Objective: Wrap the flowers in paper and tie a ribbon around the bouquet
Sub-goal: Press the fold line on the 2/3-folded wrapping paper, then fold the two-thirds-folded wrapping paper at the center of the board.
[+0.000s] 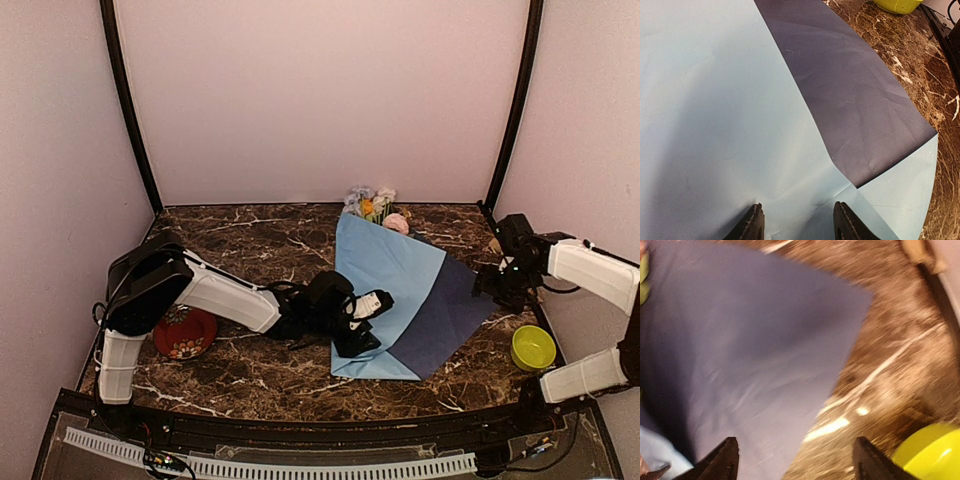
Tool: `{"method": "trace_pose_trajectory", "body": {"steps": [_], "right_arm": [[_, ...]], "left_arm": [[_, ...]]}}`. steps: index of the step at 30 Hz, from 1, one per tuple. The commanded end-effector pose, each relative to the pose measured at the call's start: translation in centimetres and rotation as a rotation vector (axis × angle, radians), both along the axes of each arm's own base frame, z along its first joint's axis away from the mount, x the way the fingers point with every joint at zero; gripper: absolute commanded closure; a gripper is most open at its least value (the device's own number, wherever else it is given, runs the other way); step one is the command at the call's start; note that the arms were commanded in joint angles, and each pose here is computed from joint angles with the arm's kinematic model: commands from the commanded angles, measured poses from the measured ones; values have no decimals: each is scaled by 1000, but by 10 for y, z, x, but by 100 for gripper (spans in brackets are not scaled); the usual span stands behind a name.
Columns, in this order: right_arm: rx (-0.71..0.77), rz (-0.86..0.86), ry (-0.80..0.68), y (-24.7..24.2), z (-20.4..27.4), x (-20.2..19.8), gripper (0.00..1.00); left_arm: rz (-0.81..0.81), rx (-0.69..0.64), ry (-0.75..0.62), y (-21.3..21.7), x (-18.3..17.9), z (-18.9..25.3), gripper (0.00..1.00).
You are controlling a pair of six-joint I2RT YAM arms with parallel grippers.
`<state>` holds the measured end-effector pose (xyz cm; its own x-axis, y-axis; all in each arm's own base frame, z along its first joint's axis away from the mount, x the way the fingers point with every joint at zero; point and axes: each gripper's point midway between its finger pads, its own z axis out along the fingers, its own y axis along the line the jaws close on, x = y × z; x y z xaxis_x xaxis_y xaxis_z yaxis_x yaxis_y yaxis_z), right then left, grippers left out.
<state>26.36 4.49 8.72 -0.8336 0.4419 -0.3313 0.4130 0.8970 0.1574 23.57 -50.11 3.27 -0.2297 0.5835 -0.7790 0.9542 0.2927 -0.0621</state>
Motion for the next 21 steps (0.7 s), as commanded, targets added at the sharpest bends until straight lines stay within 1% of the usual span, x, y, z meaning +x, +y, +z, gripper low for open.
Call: {"method": "trace_pose_trajectory", "body": {"steps": [1, 4, 5, 9, 13, 17, 19, 21], "right_arm": [[-36, -68, 32, -63, -10, 17, 16], [22, -92, 36, -81, -24, 33, 11], [29, -77, 51, -84, -30, 37, 9], [83, -58, 106, -90, -52, 47, 8], [173, -10, 102, -75, -65, 56, 14], [317, 36, 35, -51, -63, 70, 23], [371, 49, 2, -43, -61, 77, 24], [389, 46, -10, -41, -62, 83, 24]], "left_arm": [[-25, 54, 15, 7, -13, -3, 52], [-26, 59, 12, 7, -13, -4, 52], [-27, 62, 12, 7, -14, -5, 52], [-35, 65, 7, 7, -14, -5, 52], [-40, 64, 1, 6, -14, -2, 52], [-45, 58, -3, 4, -13, -1, 52], [-46, 58, -8, 3, -12, 0, 52], [-43, 60, -14, 2, -10, 0, 52]]}}
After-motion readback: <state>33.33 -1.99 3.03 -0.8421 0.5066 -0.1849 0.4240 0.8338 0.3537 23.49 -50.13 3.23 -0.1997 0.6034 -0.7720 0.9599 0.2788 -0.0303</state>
